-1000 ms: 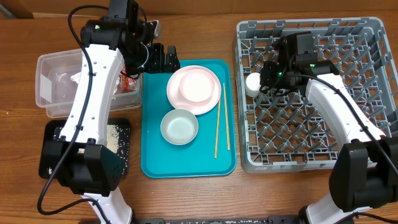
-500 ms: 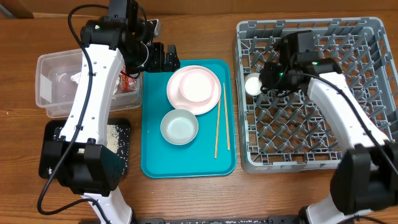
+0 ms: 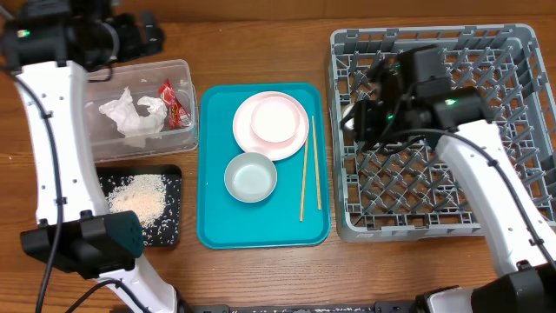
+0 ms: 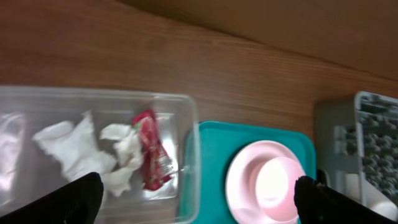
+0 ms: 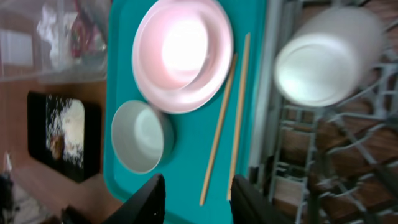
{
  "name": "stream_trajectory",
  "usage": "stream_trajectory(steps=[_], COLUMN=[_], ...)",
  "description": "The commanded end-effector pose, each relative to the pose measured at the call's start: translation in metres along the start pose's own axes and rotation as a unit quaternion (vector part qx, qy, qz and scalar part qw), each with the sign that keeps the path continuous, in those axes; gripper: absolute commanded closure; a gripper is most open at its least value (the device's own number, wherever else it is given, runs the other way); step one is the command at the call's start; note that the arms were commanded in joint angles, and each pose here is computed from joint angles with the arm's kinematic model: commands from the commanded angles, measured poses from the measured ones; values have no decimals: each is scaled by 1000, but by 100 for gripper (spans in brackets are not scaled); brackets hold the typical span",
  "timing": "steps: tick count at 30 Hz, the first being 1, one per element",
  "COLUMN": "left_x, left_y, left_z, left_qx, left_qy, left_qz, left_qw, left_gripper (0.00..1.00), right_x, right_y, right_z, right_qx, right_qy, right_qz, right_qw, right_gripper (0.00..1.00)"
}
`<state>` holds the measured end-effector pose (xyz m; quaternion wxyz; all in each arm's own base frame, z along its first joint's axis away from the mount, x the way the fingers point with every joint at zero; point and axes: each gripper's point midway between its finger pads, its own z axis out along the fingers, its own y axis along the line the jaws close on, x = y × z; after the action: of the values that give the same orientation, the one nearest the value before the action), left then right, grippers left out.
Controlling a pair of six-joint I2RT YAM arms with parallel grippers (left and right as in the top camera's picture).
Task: Sort waste into correct bins and load items into the dishwasher
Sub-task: 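Reach the right gripper to the small white bowl on the teal tray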
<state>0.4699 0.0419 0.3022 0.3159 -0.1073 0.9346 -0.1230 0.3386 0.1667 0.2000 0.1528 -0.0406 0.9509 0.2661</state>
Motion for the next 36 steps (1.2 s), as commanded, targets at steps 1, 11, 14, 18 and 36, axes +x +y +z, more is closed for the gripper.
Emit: stream_trajectory(steps=[1, 11, 14, 18, 36], left_x=[-4, -5, -4, -4, -4], left_y=[15, 20, 20, 20, 20], left_z=[-8, -9, -9, -9, -9], left_qx=[-21, -23, -24, -24, -24], left_qy=[-10, -10, -10, -10, -10], left_qz=[-23, -28, -28, -28, -28], left_qw=[999, 999, 999, 999, 999], left_gripper=[0, 0, 0, 0, 0], right_x=[24, 90, 100, 106, 94], right_y=[37, 111, 138, 160, 167], right_z=[16, 71, 82, 95, 166], right_qx=[-30, -6, -13, 6, 26], right_qy=[34, 52, 27, -25, -71], right_qz=[-48, -174, -215, -258, -299], right_qw=[998, 983, 976, 966, 951], right_gripper=[62, 61, 59, 56, 0])
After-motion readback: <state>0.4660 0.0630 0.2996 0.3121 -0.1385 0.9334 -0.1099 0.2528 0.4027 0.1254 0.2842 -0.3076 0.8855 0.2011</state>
